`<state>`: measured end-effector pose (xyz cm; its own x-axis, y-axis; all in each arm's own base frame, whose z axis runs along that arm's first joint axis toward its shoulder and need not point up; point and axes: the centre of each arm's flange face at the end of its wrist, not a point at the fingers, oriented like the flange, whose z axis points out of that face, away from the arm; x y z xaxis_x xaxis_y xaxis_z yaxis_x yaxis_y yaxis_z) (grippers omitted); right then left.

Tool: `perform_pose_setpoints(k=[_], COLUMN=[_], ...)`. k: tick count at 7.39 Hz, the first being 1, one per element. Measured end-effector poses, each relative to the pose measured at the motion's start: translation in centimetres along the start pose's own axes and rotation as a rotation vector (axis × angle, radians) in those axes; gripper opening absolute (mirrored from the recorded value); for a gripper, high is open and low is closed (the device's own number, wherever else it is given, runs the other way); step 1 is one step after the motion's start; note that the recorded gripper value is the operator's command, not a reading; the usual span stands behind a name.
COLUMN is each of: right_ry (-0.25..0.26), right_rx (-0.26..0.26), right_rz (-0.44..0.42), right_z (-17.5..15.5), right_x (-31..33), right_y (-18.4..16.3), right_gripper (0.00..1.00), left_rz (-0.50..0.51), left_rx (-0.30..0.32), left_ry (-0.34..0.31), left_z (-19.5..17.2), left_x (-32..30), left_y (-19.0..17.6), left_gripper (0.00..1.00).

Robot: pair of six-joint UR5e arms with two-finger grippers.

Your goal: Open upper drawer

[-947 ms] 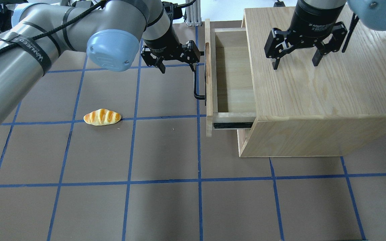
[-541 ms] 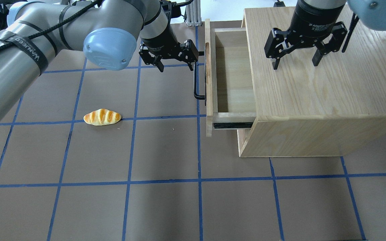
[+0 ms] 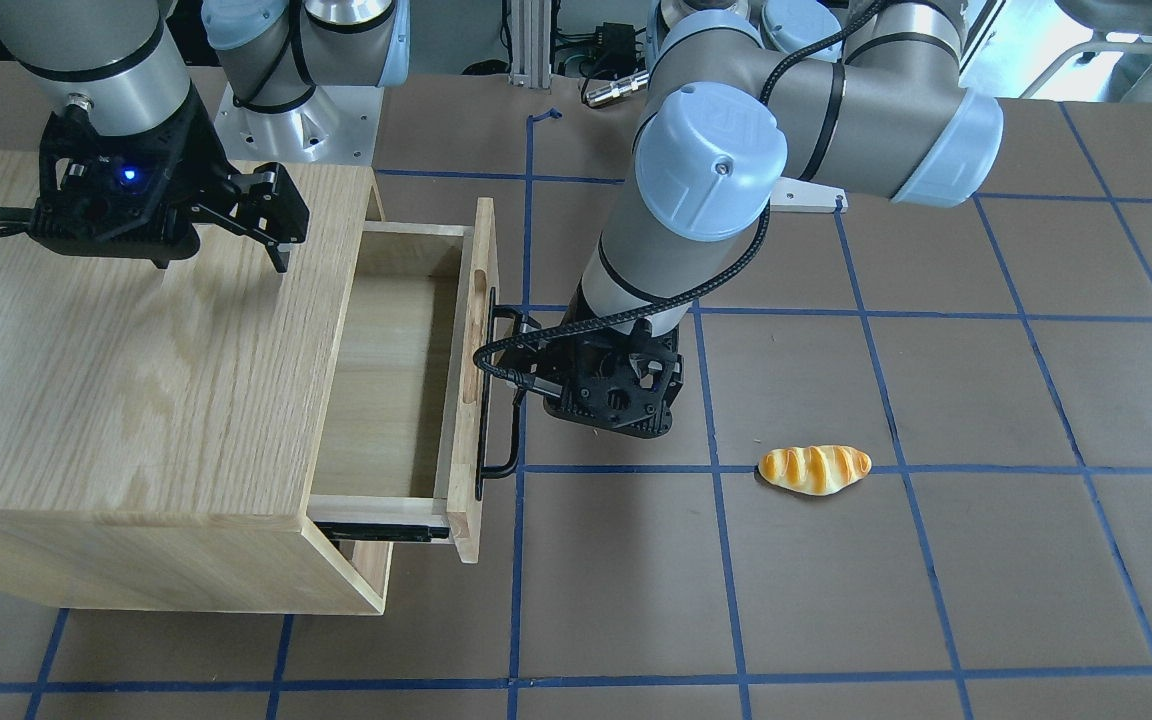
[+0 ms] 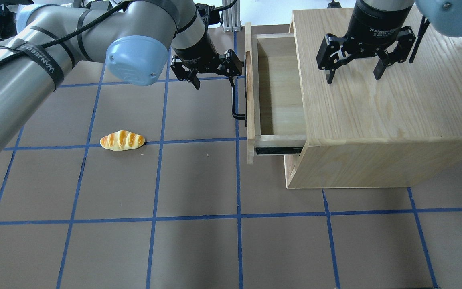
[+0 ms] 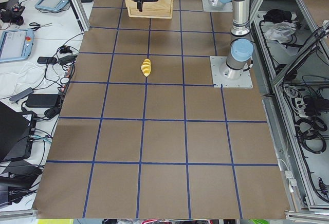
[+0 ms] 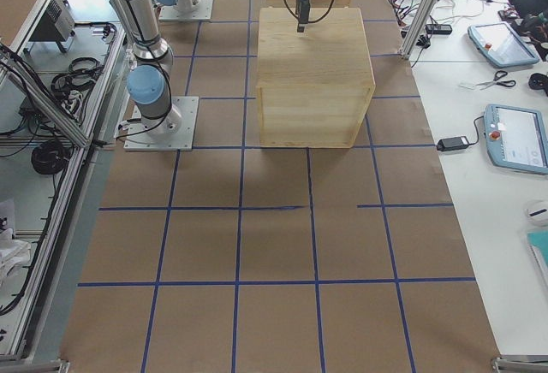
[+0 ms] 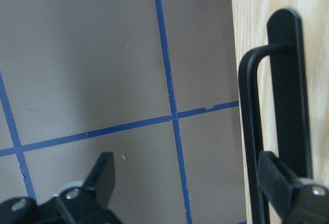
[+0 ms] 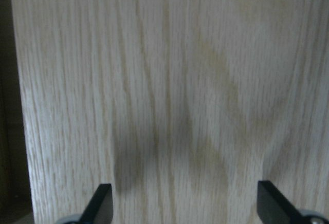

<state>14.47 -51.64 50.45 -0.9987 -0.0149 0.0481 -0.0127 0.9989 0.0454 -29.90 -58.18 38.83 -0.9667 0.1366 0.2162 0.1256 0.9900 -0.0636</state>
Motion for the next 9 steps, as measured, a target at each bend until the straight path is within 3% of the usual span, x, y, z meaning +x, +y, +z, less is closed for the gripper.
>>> perform_pose_setpoints(k=[9], right_ry=[0.0], right_rx=[0.0], right_rz=[0.001], right_z=[0.0], right_x=[0.0], right_y=[0.0], right_gripper=[1.0], left_rz=[0.002], left_rx=[-0.005], left_ry=[0.032], left_z=[0.3], left_x=[0.4], left_y=[0.0], left_gripper=[1.0])
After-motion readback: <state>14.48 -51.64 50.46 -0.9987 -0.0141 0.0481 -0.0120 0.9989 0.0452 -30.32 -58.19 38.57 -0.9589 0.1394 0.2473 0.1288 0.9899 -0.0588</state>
